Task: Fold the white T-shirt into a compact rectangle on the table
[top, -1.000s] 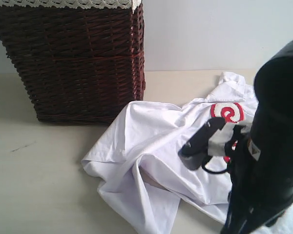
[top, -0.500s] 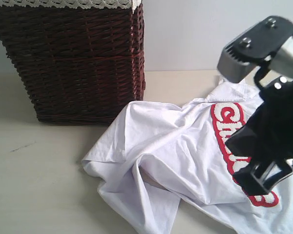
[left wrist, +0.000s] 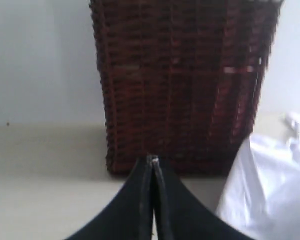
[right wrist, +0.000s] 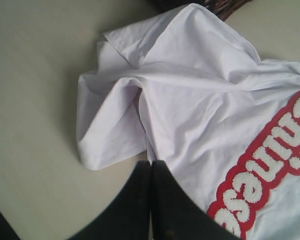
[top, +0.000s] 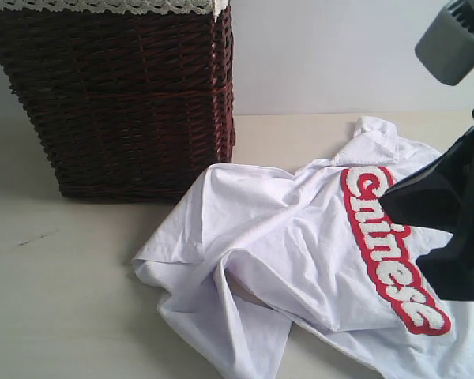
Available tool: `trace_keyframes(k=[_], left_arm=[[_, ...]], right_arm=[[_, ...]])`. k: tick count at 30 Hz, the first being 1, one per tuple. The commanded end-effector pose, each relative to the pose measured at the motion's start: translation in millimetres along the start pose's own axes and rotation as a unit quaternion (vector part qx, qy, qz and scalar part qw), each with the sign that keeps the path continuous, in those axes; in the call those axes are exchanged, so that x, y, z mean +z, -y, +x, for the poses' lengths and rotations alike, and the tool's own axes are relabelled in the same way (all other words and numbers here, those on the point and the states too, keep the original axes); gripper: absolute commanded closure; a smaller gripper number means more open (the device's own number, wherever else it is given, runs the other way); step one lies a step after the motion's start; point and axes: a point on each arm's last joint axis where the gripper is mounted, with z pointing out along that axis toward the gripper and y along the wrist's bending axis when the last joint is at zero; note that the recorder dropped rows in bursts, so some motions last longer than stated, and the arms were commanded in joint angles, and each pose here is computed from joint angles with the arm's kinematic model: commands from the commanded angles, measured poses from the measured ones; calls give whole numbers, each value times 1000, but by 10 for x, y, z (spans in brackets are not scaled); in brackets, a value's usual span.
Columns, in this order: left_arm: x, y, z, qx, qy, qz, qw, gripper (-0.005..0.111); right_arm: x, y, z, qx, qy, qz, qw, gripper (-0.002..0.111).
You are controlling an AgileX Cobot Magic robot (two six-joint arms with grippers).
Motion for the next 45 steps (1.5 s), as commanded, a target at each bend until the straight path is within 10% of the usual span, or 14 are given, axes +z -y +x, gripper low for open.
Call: trace_keyframes(k=[1,8,19,23,30,38,45], left_arm=[[-42,-73,-245,-181,139,-16,973,107],[-112,6,-551,-205,142,23,968,107],[732,435,-1553,-73,-115,132,982,107],[1288,873,-1137,-17,-220,224,949,107],[1838,1166,-413,32,-293,191,936,104],[2191,1207,100,40,-342,141,928,39],[2511,1441,290,47,-348,143,925,37]], right_arm=[[-24,5,-24,-4,12,4,1000,108],[-24,2,-24,-3,12,2,1000,108],[-24,-2,-26,-2,13,0,1000,108],[-24,-2,-28,-2,14,0,1000,108],[-24,-2,-25,-2,13,0,1000,108],[-24,-12,-18,3,9,-5,1000,108],[-24,-22,-7,7,2,-11,1000,108]])
